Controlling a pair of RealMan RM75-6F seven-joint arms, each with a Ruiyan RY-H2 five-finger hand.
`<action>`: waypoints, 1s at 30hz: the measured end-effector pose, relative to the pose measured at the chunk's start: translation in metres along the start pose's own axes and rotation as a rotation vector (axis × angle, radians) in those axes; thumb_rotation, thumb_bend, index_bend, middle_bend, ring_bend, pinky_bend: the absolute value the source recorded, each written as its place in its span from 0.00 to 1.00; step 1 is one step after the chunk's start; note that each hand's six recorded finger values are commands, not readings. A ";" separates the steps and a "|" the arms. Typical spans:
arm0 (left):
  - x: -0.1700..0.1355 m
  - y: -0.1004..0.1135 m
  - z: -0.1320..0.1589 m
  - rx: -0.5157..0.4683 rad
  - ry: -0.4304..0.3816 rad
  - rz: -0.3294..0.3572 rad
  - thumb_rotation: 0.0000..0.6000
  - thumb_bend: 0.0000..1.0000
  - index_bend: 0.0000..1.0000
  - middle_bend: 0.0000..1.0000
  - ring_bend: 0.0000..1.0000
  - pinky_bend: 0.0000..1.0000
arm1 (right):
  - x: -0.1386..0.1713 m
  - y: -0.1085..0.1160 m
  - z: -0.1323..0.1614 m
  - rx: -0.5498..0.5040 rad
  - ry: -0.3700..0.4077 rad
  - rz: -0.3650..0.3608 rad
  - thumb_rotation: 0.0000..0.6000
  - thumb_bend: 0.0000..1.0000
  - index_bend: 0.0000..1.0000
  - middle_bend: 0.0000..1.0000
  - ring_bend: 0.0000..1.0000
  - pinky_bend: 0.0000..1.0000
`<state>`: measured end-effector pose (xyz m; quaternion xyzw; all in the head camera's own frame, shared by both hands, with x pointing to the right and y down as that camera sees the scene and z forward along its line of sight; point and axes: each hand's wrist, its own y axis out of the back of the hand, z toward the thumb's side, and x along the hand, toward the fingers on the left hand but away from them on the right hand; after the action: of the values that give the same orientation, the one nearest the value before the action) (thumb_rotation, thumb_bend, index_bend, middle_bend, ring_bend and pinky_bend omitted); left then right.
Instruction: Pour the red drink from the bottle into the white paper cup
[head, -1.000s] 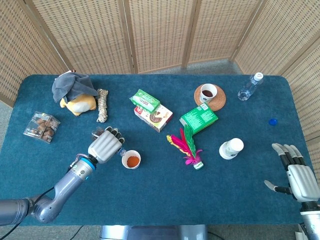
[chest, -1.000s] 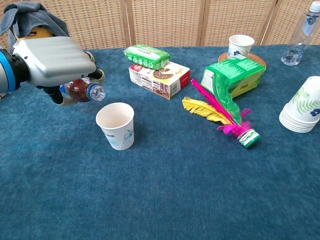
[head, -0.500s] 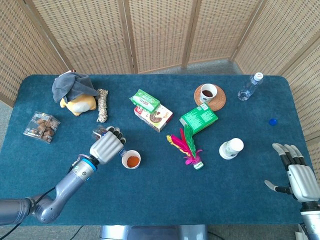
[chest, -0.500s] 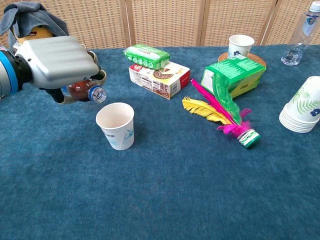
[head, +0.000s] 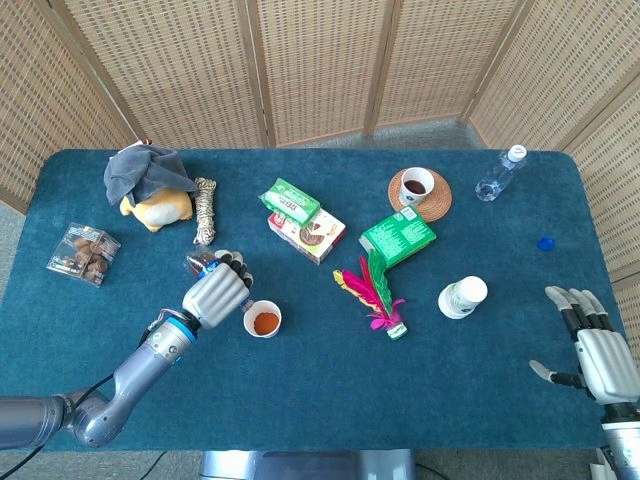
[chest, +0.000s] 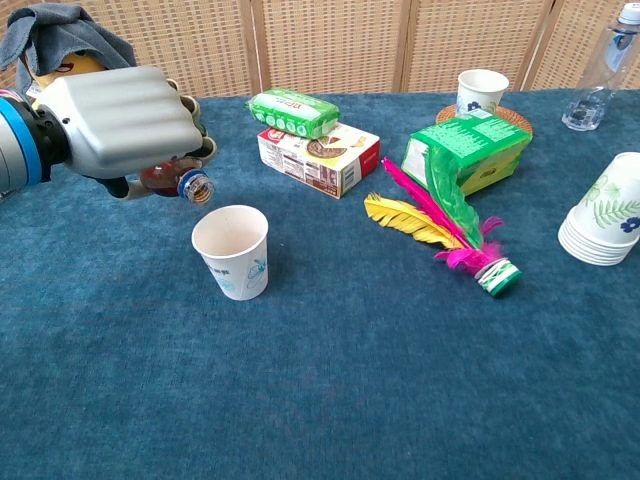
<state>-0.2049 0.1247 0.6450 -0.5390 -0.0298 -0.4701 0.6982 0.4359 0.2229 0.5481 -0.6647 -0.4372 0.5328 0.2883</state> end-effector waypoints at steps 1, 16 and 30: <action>0.000 0.000 0.000 0.007 -0.002 0.000 1.00 0.44 0.55 0.42 0.29 0.40 | 0.000 0.000 0.000 0.000 0.000 0.000 1.00 0.00 0.00 0.00 0.00 0.00; 0.004 0.008 0.006 0.055 -0.017 0.016 1.00 0.44 0.55 0.42 0.29 0.40 | 0.000 0.002 -0.001 -0.006 -0.002 -0.005 1.00 0.00 0.00 0.00 0.00 0.00; 0.001 0.001 0.004 -0.108 0.007 -0.005 1.00 0.44 0.55 0.42 0.29 0.40 | 0.000 0.000 -0.001 0.004 -0.002 0.003 1.00 0.00 0.00 0.00 0.00 0.00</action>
<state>-0.2017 0.1272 0.6469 -0.5744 -0.0034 -0.4745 0.6670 0.4365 0.2231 0.5486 -0.6641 -0.4356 0.5347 0.2886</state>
